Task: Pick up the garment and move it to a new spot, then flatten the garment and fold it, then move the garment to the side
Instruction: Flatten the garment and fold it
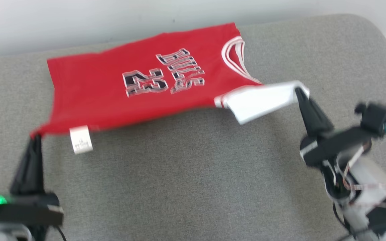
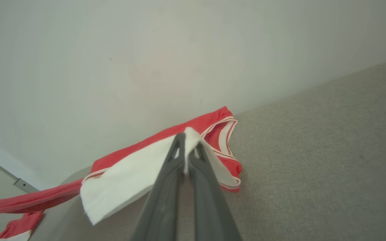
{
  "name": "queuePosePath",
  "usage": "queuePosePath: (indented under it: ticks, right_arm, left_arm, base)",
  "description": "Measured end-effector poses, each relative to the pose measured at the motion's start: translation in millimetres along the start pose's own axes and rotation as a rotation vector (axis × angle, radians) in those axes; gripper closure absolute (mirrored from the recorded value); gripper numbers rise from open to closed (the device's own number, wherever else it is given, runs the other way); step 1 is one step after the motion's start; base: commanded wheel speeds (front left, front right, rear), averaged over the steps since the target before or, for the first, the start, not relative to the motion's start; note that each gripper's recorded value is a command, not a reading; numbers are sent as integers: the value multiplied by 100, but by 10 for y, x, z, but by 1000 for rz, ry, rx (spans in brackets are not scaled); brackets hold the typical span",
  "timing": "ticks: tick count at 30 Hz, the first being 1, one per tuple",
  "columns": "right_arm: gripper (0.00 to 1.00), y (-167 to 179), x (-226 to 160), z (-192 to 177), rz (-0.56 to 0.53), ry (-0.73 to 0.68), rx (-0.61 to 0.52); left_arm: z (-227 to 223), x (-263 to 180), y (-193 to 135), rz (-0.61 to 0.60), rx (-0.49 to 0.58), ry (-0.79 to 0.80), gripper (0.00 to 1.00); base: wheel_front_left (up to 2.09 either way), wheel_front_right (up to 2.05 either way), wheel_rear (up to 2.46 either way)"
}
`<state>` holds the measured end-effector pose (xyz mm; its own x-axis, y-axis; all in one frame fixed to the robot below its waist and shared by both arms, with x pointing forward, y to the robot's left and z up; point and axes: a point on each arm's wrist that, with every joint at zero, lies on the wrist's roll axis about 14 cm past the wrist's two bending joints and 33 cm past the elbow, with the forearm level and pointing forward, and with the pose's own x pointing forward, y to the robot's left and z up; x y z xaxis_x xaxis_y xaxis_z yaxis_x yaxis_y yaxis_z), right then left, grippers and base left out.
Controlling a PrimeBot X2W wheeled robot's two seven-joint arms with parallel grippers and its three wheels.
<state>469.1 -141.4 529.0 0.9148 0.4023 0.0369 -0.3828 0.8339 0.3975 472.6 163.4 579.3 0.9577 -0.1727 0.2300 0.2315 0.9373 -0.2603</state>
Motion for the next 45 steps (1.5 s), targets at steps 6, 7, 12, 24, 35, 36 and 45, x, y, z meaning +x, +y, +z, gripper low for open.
queuePosePath:
  ticks: [6, 7, 12, 24, 35, 36, 45]
  right_arm:
    - [100, 12, -343, -249, -34, 51, 73]
    - [100, 6, -392, -277, -41, 62, 81]
    - [100, 41, -702, -496, -63, 147, 119]
    - [100, 162, -1371, -935, -106, 341, 164]
    - [100, 227, -1677, -1179, -142, 456, 185]
    - [100, 239, -1658, -1162, -141, 449, 186]
    - [100, 491, -1371, -853, -68, 311, 174]
  left_arm:
    - [-245, -364, 50, 71, -53, 58, 100]
    - [-298, -417, 53, 80, -55, 72, 100]
    - [-475, -672, 129, 141, -57, 116, 100]
    - [-656, -1213, 226, 233, -28, 178, 100]
    - [-739, -1604, 358, 315, -15, 217, 100]
    - [-749, -1600, 350, 310, -15, 219, 100]
    - [-715, -1395, 144, 231, 12, 191, 100]
  base:
    - [0, 0, 0]
    - [0, 0, 0]
    - [0, 0, 0]
    - [0, 0, 0]
    - [0, 0, 0]
    - [0, 0, 0]
    - [0, 0, 0]
